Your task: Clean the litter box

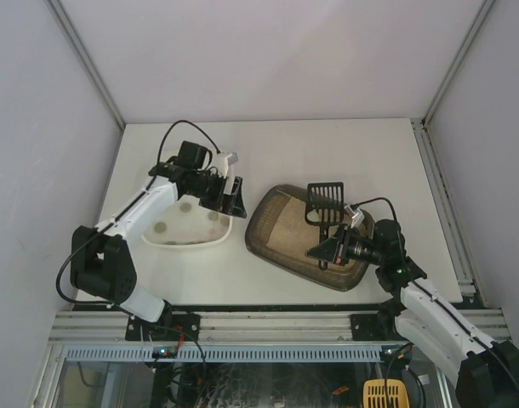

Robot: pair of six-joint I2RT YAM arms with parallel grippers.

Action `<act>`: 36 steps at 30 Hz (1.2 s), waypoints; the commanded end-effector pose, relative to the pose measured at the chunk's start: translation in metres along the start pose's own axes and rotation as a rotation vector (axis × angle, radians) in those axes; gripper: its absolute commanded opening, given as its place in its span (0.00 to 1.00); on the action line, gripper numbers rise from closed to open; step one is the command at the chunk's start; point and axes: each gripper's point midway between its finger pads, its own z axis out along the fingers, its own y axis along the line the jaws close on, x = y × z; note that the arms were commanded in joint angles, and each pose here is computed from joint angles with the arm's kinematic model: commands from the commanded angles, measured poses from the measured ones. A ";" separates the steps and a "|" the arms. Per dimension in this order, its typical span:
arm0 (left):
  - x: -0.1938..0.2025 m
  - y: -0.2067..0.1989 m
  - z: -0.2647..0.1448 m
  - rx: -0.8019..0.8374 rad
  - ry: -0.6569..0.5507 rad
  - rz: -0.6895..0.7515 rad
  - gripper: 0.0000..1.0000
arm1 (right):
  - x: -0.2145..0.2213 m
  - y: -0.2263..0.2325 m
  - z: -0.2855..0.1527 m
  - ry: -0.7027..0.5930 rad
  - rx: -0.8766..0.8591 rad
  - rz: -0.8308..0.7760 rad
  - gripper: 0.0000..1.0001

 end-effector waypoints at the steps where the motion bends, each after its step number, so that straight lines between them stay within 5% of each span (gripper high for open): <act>1: -0.045 0.000 -0.049 -0.105 -0.200 0.103 1.00 | -0.006 0.017 0.003 0.025 -0.033 -0.057 0.00; 4: -0.068 0.002 -0.084 -0.162 -0.288 0.127 1.00 | -0.017 0.012 -0.002 -0.032 -0.054 0.012 0.00; 8: -0.097 0.011 -0.143 -0.248 -0.416 0.095 1.00 | -0.026 0.021 0.010 -0.024 0.072 -0.089 0.00; 13: -0.112 0.061 -0.221 -0.409 -0.602 -0.131 1.00 | -0.042 0.052 0.048 0.052 0.121 -0.072 0.00; 17: -0.095 0.115 -0.266 -0.538 -0.727 -0.379 1.00 | -0.046 0.077 0.100 0.178 0.231 -0.208 0.00; 23: -0.046 0.152 -0.290 -0.750 -0.726 -0.579 1.00 | -0.042 0.064 0.179 0.375 0.534 -0.436 0.00; 36: -0.007 0.154 -0.297 -0.858 -0.768 -0.595 1.00 | -0.059 0.024 0.207 0.283 1.203 -1.221 0.00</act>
